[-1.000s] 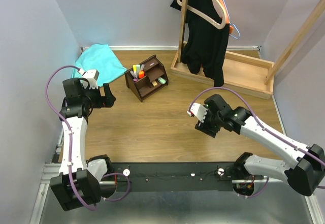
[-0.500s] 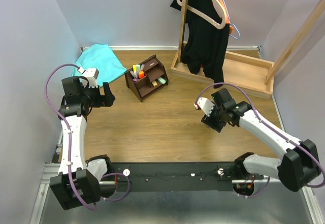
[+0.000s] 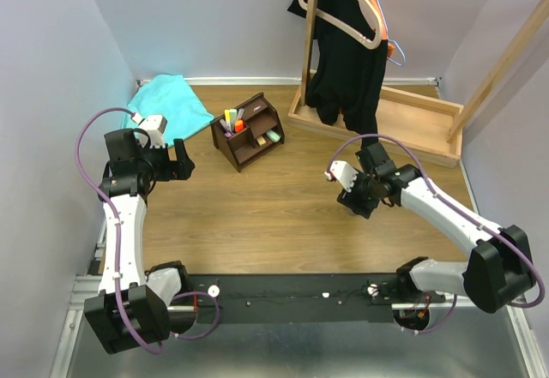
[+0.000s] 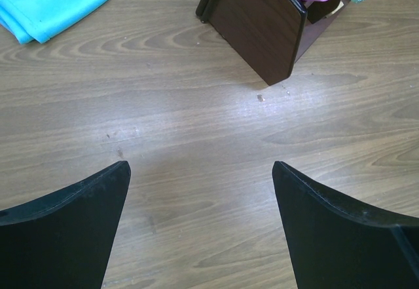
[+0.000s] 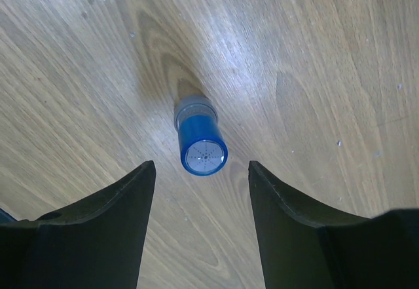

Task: Sort the stationery into containers
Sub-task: Pick up the stationery from the center of the board.

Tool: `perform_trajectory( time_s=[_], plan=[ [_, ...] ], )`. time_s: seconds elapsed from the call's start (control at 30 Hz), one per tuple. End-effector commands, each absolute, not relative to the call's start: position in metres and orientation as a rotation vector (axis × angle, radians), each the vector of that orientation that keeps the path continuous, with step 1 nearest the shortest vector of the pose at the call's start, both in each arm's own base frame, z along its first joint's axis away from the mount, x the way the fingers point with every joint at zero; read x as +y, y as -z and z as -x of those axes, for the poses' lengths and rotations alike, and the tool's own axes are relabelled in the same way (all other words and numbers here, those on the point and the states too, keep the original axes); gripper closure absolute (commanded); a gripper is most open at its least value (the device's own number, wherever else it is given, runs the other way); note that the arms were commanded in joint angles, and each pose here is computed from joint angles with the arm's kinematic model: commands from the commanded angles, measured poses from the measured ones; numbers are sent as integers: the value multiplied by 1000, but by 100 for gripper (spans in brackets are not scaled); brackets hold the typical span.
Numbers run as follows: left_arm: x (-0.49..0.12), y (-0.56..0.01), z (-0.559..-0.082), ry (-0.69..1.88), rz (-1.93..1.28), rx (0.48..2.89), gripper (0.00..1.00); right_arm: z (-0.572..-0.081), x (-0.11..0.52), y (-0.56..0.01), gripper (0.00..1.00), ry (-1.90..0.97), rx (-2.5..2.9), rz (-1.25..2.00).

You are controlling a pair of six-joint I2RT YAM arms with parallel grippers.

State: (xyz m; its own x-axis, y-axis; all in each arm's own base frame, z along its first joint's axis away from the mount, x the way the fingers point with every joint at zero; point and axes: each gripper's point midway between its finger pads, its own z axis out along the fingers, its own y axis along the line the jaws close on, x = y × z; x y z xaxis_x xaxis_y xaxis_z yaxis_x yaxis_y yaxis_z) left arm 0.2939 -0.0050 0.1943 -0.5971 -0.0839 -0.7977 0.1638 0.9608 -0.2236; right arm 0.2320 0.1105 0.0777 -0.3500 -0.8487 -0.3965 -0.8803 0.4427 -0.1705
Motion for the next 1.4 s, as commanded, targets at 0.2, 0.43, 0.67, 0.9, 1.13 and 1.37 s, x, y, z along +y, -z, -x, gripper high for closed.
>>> perform_trajectory(
  time_s=[0.2, 0.43, 0.67, 0.9, 1.13, 1.37],
  plan=[
    [-6, -199, -291, 348, -59, 2175, 1, -244, 124, -71, 35, -167, 2283, 1482],
    [-6, -195, -290, 354, -52, 2175, 1, -244, 123, -69, 39, -155, 2282, 1501],
    [-7, -193, -291, 360, -49, 2178, 1, -248, 124, -66, 50, -155, 2295, 1488],
    [-7, -192, -293, 367, -46, 2175, 1, -250, 124, -62, 65, -152, 2311, 1492],
    [-7, -193, -293, 362, -46, 2171, 1, -257, 133, -80, 83, -190, 2293, 1496],
    [-6, -196, -296, 358, -46, 2151, 1, -304, 168, -141, 85, -243, 2194, 1444]
  ],
)
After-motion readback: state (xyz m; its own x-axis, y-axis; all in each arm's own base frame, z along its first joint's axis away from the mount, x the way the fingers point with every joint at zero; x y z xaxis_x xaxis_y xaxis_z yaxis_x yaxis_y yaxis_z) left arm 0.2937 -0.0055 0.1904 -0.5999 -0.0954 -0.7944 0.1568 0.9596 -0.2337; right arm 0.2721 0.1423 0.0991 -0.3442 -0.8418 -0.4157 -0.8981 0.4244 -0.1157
